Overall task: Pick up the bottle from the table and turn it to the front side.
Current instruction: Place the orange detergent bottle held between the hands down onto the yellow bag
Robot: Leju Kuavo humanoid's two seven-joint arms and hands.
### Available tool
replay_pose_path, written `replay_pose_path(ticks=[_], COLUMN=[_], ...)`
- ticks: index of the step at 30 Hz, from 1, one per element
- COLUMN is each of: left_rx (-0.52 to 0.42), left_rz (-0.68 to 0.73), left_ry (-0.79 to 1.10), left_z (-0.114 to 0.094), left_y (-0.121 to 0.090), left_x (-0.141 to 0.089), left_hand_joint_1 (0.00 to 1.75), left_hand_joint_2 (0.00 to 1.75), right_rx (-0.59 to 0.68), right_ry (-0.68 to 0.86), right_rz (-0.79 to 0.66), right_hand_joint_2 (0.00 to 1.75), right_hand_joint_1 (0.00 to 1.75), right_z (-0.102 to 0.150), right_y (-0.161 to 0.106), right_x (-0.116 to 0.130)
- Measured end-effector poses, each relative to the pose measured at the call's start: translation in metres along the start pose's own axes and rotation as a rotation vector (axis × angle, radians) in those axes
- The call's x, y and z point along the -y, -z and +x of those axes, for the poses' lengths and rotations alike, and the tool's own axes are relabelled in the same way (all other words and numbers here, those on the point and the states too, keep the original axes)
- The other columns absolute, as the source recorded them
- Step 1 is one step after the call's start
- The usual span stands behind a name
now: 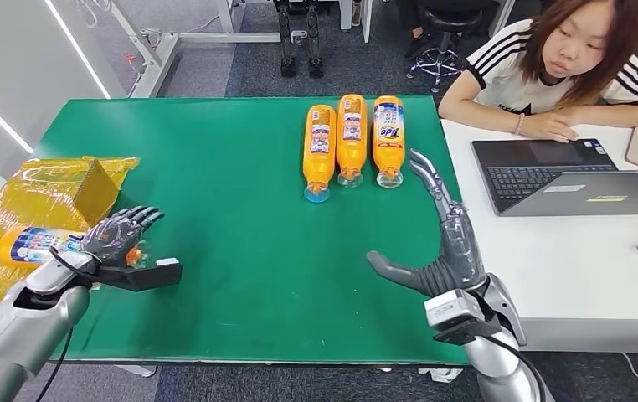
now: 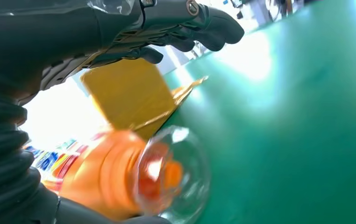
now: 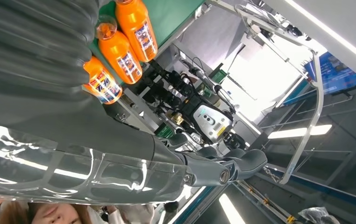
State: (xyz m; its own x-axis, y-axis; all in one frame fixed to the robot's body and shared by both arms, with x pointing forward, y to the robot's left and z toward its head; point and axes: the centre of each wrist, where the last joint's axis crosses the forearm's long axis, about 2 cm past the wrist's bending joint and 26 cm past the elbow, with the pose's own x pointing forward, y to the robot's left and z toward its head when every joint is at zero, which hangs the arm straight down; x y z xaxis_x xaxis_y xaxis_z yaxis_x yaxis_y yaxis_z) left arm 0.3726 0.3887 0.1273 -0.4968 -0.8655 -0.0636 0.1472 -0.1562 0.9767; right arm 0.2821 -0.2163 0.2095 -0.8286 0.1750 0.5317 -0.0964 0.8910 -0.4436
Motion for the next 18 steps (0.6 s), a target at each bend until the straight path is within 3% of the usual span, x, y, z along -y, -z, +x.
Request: replay_pose_path(ticks=[5,11,18], left_rx=[0.012,0.051,0.178], left_rz=[0.220,0.662,1.134], left_ry=[-0.102,-0.441,-0.827], left_z=[0.024,0.070,0.096], left_y=[0.014,0.029,0.025], left_x=[-0.011,-0.036,-0.094], left_hand_joint_1=[0.00,0.00,0.00], left_hand_joint_2=[1.75,1.75,1.75], right_rx=[-0.009,-0.026,-0.027], right_ry=[-0.001,-0.001,0.034], right_rz=[0.004,0.006,-0.016], right_hand_joint_2=[1.75,1.75,1.75], right_hand_joint_1=[0.00,0.00,0.00], right_z=[0.000,0.000,-0.005], right_y=[-0.003,-0.006,-0.010], right_x=[-0.001,-0.004,-0.011])
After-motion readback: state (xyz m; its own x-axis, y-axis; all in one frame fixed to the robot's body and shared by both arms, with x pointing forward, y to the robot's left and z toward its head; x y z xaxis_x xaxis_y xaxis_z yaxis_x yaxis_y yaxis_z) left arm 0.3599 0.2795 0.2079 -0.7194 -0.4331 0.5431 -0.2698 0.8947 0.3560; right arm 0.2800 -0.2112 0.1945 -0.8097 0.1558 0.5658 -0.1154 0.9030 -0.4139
